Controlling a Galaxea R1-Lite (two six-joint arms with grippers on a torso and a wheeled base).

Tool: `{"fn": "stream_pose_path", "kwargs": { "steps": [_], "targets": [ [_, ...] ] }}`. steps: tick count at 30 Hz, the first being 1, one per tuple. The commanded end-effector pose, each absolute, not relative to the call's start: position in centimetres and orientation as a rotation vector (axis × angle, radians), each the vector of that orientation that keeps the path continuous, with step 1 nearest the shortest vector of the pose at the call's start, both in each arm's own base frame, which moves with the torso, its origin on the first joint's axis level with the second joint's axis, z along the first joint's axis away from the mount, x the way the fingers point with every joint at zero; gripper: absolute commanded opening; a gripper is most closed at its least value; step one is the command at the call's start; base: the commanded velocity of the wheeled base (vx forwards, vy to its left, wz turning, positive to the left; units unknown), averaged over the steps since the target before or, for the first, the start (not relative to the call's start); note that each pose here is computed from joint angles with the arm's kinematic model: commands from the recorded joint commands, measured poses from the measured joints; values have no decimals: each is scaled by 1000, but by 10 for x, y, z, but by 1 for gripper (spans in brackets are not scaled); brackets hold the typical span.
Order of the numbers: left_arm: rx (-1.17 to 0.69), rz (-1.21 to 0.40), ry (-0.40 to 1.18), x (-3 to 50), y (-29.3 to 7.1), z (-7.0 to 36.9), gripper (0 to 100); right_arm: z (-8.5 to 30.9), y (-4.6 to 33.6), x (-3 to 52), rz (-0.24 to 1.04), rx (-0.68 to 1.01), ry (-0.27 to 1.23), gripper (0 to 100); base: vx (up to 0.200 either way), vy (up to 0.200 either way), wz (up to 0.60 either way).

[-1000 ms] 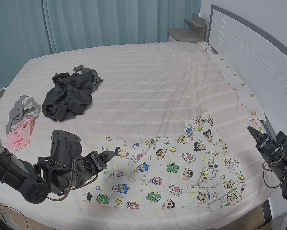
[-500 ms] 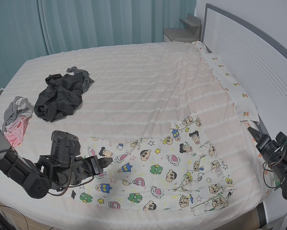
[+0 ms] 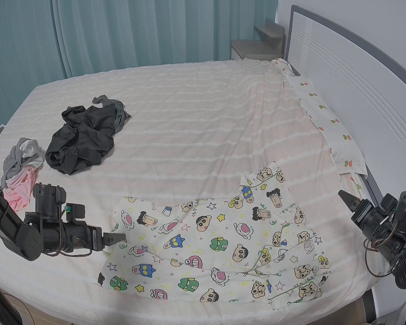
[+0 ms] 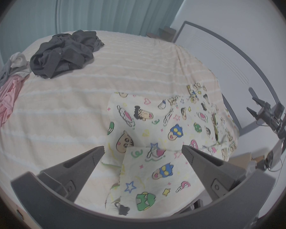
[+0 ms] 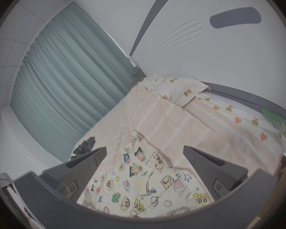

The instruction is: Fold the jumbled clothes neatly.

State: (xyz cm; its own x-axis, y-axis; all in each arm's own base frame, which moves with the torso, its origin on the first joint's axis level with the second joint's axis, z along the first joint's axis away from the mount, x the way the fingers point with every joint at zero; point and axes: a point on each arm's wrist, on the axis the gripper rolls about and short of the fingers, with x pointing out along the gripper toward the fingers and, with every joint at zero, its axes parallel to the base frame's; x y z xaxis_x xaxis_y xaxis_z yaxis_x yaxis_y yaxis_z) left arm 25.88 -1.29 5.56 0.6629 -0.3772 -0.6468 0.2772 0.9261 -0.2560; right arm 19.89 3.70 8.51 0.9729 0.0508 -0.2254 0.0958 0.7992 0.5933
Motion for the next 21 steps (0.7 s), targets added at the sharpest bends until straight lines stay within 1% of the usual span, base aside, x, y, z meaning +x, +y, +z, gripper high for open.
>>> {"fn": "stream_pose_path", "kwargs": {
  "steps": [1, 3, 7, 15, 21],
  "targets": [
    [-163, -425, 876, 255, -1, 22, 100, 69, 58, 193, -33, 591, 333, 100, 0, 0, 0],
    [-158, -464, 908, 256, -2, 10, 100, 73, 54, 192, -37, 617, 312, 100, 0, 0, 0],
    [-129, -479, 948, 261, -2, -7, 100, 78, 41, 194, -22, 646, 299, 100, 0, 0, 0],
    [-121, -492, 894, 269, -5, -19, 100, 83, 36, 193, 4, 662, 285, 100, 0, 0, 0],
    [-143, -510, 901, 269, -15, -19, 100, 84, 36, 192, 9, 664, 277, 100, 0, 0, 0]
  ]
}}
